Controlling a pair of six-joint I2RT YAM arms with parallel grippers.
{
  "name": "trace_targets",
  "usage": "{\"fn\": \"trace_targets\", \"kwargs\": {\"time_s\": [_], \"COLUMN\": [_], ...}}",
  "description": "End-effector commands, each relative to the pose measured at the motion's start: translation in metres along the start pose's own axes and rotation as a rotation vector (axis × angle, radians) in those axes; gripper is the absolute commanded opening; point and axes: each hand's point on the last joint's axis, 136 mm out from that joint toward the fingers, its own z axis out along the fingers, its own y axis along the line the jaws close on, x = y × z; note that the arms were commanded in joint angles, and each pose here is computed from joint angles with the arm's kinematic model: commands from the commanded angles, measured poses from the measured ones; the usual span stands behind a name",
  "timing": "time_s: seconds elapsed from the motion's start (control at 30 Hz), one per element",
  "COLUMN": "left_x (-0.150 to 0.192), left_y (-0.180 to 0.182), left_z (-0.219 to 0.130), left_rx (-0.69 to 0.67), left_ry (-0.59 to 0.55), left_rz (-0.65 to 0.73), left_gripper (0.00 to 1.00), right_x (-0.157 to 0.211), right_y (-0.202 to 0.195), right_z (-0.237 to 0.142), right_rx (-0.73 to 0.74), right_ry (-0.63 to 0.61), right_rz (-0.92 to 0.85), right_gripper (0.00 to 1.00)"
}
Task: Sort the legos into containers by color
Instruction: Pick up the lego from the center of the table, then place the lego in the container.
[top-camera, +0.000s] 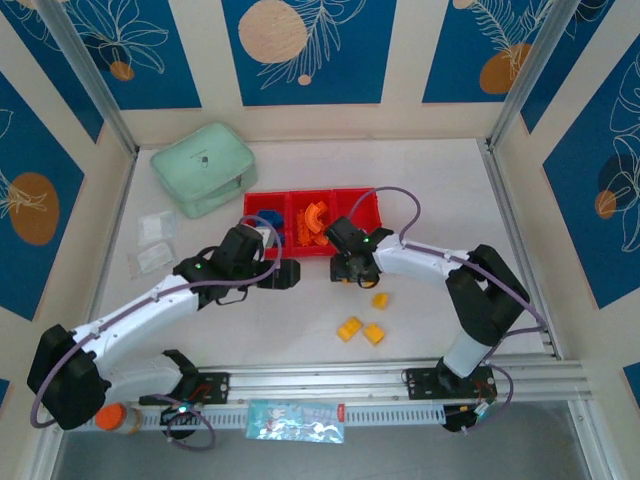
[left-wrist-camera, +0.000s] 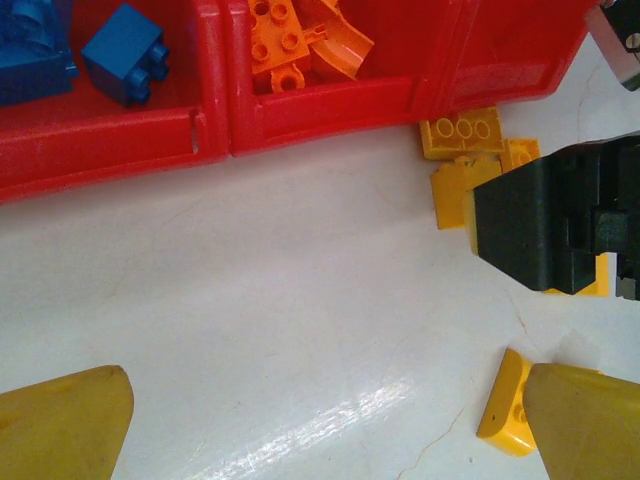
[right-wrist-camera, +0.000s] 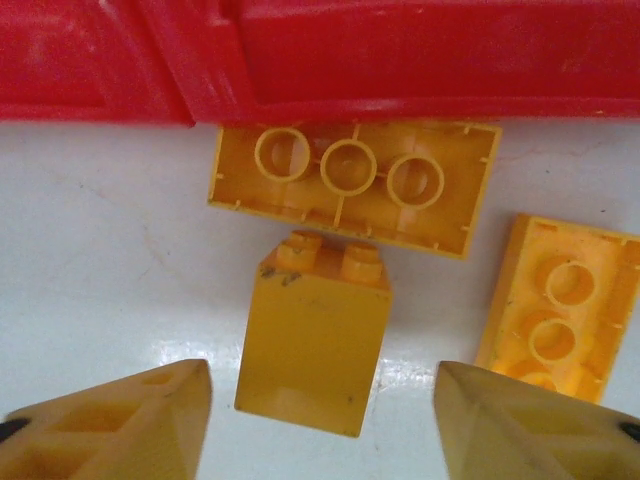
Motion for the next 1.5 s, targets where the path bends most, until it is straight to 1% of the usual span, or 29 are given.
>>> {"fn": "trace_targets", "kwargs": {"time_s": [0.0, 0.07, 0.1, 0.3, 0.43, 0.6, 0.83, 0.93, 1.03, 1.17, 1.23, 1.37, 1.4, 1.47], "left_x": [0.001, 0.001, 0.001, 0.001, 0.002, -0.001, -0.013, -0.023, -0.037, -0.054, -0.061, -0.072, -0.074, -0.077], "left_y": [-0.003, -0.003, -0.003, -0.002, -0.002, -0.004, -0.014, -0.021, -0.028, -0.033, -0.034, -0.036, -0.037, -0.038], "left_z": [0.003, 0.002, 0.002, 0.002, 0.002, -0.001, -0.006, -0.006, -0.001, 0.008, 0.013, 0.021, 0.023, 0.025], "left_rx": [0.017, 0.015, 0.013, 0.011, 0.011, 0.012, 0.03, 0.042, 0.04, 0.022, 0.011, -0.014, -0.013, -0.011], "left_ry": [-0.001, -0.003, -0.001, 0.003, 0.003, 0.004, -0.01, -0.027, -0.043, -0.053, -0.055, -0.06, -0.06, -0.059], "left_rz": [-0.018, -0.019, -0.018, -0.019, -0.019, -0.003, 0.014, 0.025, 0.031, 0.025, 0.026, 0.022, 0.022, 0.023], "left_gripper": [0.99, 0.99, 0.99, 0.99, 0.99, 0.99, 0.99, 0.99, 0.99, 0.99, 0.99, 0.99, 0.99, 0.99], "right_x": [-0.013, -0.014, -0.014, -0.009, -0.009, -0.012, -0.02, -0.039, -0.066, -0.101, -0.118, -0.144, -0.15, -0.159], "right_y": [0.008, 0.009, 0.009, 0.007, 0.01, 0.017, 0.024, 0.021, 0.013, 0.005, 0.002, -0.005, -0.009, -0.013], "right_z": [-0.001, 0.001, 0.001, 0.01, 0.009, -0.008, -0.051, -0.067, -0.07, -0.058, -0.049, -0.026, -0.023, -0.017], "right_rx": [0.0, -0.003, -0.003, 0.025, 0.008, -0.021, -0.111, -0.145, -0.144, -0.15, -0.138, -0.103, -0.089, -0.089], "right_ry": [-0.033, -0.035, -0.033, -0.009, -0.017, -0.042, -0.101, -0.152, -0.186, -0.189, -0.2, -0.185, -0.187, -0.182], "right_rz": [-0.002, -0.001, -0.001, -0.006, -0.019, -0.065, -0.104, -0.105, -0.087, -0.048, -0.043, -0.034, -0.024, -0.007], "right_gripper": [0.56, 0.5, 0.49, 0.5, 0.46, 0.36, 0.31, 0.31, 0.31, 0.31, 0.31, 0.33, 0.35, 0.44]}}
